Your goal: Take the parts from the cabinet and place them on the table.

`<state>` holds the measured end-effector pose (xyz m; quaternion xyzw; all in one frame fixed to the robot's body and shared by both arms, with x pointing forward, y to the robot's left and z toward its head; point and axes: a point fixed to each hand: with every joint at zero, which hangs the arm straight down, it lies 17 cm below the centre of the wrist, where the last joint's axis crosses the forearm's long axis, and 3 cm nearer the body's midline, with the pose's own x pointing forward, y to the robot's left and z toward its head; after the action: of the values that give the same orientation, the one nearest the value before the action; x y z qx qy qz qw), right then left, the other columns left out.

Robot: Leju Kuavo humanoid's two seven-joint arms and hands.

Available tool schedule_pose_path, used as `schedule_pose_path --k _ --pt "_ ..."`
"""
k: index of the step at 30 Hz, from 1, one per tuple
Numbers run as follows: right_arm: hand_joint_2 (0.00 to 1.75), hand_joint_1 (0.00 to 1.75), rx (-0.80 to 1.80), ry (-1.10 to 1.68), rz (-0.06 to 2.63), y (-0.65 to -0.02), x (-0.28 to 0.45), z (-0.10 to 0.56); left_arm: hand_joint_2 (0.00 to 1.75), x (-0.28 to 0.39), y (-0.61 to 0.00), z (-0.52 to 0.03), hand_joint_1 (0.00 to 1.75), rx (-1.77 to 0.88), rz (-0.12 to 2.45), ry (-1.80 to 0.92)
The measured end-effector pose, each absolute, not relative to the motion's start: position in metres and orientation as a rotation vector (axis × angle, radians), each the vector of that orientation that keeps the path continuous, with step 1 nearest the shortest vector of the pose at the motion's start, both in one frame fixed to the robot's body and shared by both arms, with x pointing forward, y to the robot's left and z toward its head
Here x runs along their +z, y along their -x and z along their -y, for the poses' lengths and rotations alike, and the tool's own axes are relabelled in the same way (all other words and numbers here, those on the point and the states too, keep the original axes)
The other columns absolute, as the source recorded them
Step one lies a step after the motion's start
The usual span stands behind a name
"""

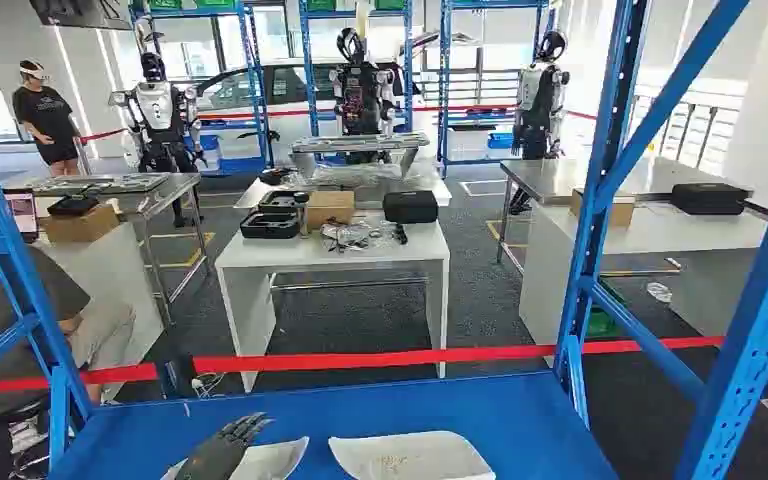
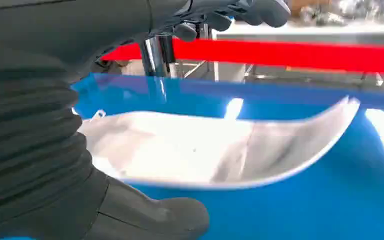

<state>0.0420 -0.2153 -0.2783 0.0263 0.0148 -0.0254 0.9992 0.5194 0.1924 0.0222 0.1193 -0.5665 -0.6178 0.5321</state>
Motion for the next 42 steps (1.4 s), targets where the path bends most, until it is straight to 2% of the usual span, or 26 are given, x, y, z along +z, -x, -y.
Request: schedule_pose_path --k 11,13,30,31,33,36,37,42 --pt "0.0 0.0 -0.061 -0.051 -0.031 -0.042 -0.278 0.216 1.75 -0.002 -0.511 -0.204 0.03 -1.555 1.217 -0.3" --pt "0.0 0.0 -0.06 -0.051 -0.031 -0.042 -0.278 0.216 1.75 -0.006 -0.511 -0.209 1.75 -1.568 1.192 -0.315" --pt "0.0 0.0 -0.052 -0.05 -0.03 -0.042 -0.279 0.218 1.75 -0.022 -0.51 -0.238 1.75 -1.613 1.076 -0.412" --pt "0.0 0.0 -0.052 -0.05 -0.03 -0.042 -0.279 0.218 0.0 -0.022 -0.511 -0.239 1.59 -1.615 1.077 -0.417" --pt "0.0 0.0 -0.052 -0.049 -0.03 -0.042 -0.279 0.218 0.0 -0.02 -0.512 -0.239 1.5 -1.616 1.079 -0.423" --pt "0.0 0.0 -0.051 -0.049 -0.03 -0.042 -0.279 0.218 0.0 -0.02 -0.513 -0.24 1.62 -1.622 1.085 -0.436" --pt "0.0 0.0 -0.051 -0.049 -0.03 -0.042 -0.279 0.218 1.75 -0.019 -0.514 -0.239 1.75 -1.622 1.091 -0.439" --pt "0.0 0.0 -0.049 -0.048 -0.03 -0.043 -0.279 0.218 1.75 -0.014 -0.518 -0.236 1.75 -1.625 1.131 -0.465"
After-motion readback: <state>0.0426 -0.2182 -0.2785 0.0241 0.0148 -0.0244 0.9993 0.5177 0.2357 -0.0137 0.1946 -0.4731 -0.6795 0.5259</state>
